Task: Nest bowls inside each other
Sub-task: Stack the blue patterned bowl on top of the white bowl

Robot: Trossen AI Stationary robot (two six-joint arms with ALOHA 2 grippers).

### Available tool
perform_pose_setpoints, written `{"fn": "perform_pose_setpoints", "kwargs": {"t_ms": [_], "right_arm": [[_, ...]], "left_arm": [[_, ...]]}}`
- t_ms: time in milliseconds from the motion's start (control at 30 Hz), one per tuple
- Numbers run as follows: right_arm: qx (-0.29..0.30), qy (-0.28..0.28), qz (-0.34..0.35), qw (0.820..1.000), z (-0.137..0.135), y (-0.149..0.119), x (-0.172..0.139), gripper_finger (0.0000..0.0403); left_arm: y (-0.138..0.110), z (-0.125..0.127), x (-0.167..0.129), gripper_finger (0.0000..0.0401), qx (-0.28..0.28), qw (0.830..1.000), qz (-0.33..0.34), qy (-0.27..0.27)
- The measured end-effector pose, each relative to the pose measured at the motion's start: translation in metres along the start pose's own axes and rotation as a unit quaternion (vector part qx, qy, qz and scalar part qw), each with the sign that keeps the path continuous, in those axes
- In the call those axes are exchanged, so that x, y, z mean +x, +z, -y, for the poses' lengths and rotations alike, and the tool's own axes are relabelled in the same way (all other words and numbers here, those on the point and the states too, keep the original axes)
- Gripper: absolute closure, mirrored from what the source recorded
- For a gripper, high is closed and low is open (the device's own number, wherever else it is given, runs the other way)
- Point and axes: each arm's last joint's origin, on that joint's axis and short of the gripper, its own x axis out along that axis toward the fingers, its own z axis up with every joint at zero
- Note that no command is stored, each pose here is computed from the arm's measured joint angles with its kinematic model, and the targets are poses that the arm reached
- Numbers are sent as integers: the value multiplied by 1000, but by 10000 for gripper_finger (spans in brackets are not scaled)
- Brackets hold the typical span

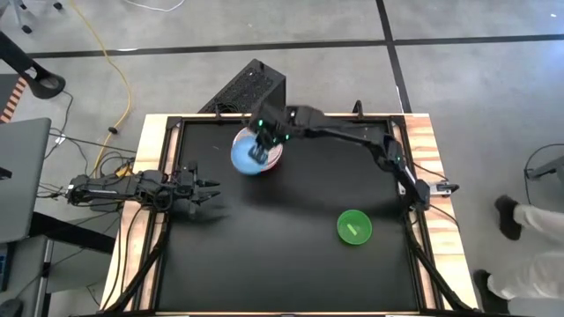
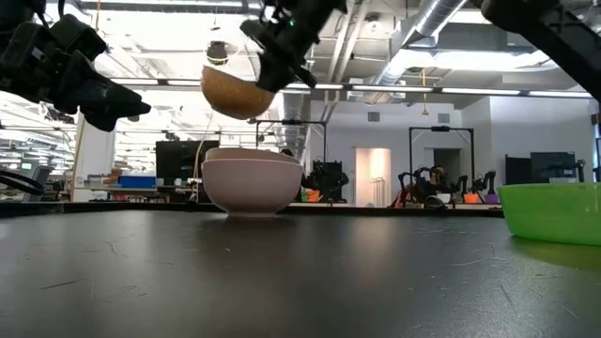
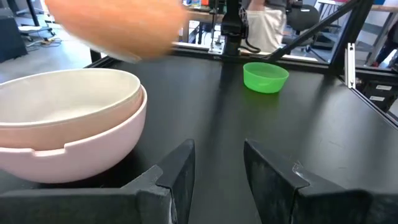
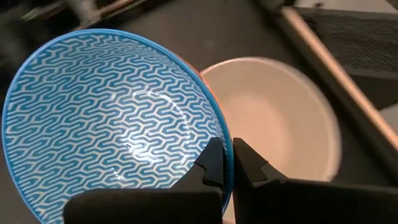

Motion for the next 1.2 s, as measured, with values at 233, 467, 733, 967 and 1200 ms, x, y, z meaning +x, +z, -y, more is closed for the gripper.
{"fn": "perform_pose_setpoints", "kwargs": {"t_ms": [233, 467, 733, 967, 1200], "right_arm": [[65, -31, 9, 997, 47, 10, 1, 387], [80, -15, -5, 997, 57, 2, 34, 387], [79, -21, -42, 996, 60, -11, 74, 387], [85, -26, -42, 995, 66, -13, 84, 387], [100, -37, -59, 993, 75, -18, 91, 387]], "left_arm": [[0, 0, 0, 273, 2, 1000, 0, 0], [0, 0, 0, 273, 4, 1000, 0, 4], [0, 0, 0, 273, 2, 1000, 0, 5], [0, 0, 0, 273, 1, 1000, -1, 6], [0, 0, 0, 273, 1, 1000, -1, 6]]}}
